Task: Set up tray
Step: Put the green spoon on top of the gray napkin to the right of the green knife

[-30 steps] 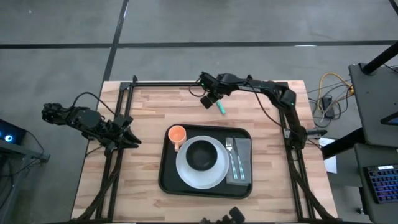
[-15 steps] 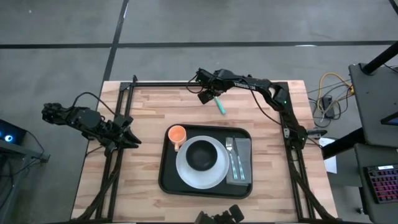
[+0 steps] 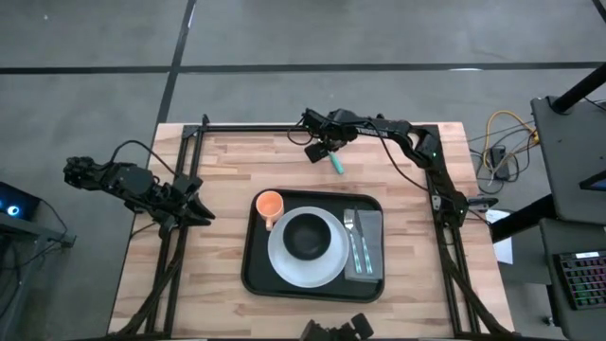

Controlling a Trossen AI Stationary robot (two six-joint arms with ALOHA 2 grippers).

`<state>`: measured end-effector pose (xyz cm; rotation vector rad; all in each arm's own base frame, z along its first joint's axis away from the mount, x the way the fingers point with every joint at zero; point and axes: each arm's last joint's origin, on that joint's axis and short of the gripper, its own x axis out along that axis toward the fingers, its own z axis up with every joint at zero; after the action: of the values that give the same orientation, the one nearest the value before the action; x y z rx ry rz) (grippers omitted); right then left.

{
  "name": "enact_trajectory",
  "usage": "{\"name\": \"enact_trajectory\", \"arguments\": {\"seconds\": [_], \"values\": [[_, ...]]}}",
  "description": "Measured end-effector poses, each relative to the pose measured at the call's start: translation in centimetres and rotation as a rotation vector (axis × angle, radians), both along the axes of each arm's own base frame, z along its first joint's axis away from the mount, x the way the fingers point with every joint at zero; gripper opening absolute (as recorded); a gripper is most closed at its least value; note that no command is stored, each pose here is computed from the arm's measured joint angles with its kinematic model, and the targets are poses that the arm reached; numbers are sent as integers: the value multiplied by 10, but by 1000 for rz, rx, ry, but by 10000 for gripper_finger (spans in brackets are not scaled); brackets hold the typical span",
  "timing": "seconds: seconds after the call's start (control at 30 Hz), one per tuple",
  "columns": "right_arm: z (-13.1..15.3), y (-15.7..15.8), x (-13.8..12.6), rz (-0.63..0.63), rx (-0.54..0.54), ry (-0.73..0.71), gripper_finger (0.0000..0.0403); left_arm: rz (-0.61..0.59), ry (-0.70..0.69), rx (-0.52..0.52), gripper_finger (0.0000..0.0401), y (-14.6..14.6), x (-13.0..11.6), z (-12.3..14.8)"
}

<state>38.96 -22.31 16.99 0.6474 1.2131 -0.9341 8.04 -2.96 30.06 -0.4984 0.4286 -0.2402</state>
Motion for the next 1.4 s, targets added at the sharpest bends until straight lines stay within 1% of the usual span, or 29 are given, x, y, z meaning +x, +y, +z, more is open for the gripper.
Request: {"name": "enact_trajectory", "arguments": {"seconds": [0.17,0.4,0.57,0.7,0.83,1.0,1.27,1.4], "values": [[-2,-2,-1,-4,-2,-13,167,-1,0,0,79,0,0,0],[-10,-8,-9,-22,39,-2,169,3,5,-15,79,0,0,0],[-11,-9,-9,-23,40,-7,165,2,5,-15,79,0,0,0],[-13,-9,-6,-4,80,-72,161,2,5,-15,79,0,0,0],[-13,-10,-5,-2,83,-96,156,2,5,-15,79,0,0,0],[-13,-13,-7,-15,62,-82,155,0,5,-15,79,0,0,0],[-14,-14,-8,-15,66,-81,155,0,5,-15,79,0,0,0],[-21,-13,-12,-18,79,-60,157,-1,5,-15,79,0,0,0]]}}
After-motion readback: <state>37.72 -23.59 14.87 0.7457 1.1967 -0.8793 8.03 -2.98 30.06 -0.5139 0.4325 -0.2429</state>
